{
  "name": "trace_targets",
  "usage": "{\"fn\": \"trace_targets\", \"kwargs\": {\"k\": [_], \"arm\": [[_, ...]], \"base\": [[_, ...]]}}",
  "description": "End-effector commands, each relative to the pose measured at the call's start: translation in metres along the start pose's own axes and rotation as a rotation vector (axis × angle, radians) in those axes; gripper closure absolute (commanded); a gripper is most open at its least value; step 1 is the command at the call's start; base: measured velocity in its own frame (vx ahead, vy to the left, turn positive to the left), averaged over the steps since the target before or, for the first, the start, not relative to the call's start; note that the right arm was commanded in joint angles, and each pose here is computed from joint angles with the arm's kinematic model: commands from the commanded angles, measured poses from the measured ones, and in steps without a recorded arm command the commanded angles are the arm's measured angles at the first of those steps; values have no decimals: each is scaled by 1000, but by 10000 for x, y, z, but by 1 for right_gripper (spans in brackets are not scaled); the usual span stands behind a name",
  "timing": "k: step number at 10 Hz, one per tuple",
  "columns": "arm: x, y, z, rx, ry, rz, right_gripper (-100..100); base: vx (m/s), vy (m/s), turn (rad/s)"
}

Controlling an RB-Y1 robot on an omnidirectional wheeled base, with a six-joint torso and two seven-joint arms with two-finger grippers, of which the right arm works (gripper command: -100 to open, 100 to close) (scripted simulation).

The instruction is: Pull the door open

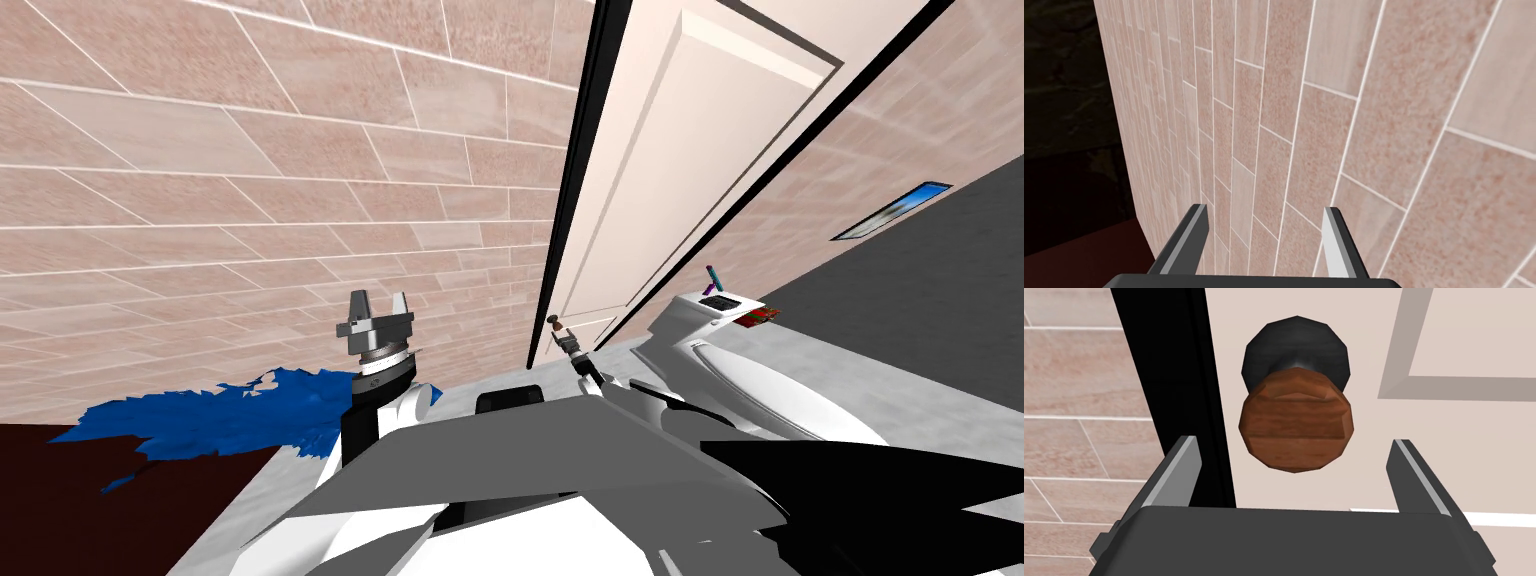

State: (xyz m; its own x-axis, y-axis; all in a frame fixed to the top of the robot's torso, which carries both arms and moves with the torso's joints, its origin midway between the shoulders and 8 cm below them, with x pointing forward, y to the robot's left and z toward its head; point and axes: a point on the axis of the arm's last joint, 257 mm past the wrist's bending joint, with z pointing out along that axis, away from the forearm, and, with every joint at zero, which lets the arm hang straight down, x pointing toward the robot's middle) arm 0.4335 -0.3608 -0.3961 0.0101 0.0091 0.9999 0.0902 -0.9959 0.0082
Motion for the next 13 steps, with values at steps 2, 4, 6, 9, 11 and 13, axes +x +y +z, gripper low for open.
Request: {"fn": "trace_targets", "kwargs": {"k": [2, 4, 6, 9, 11, 13], "arm": [[33, 123, -64, -20, 7, 11, -100], [24, 148, -96, -24, 6, 9, -100], [24, 148, -96, -24, 6, 9, 100], [24, 148, -96, -24, 6, 9, 100], [31, 185, -174, -10, 9, 5, 100], [29, 200, -258, 7, 10, 5, 100]], "base": [[44, 17, 102], [119, 15, 99], [-18, -7, -17], [-9, -2, 6], [-53, -18, 71], [-164, -92, 146]]}}
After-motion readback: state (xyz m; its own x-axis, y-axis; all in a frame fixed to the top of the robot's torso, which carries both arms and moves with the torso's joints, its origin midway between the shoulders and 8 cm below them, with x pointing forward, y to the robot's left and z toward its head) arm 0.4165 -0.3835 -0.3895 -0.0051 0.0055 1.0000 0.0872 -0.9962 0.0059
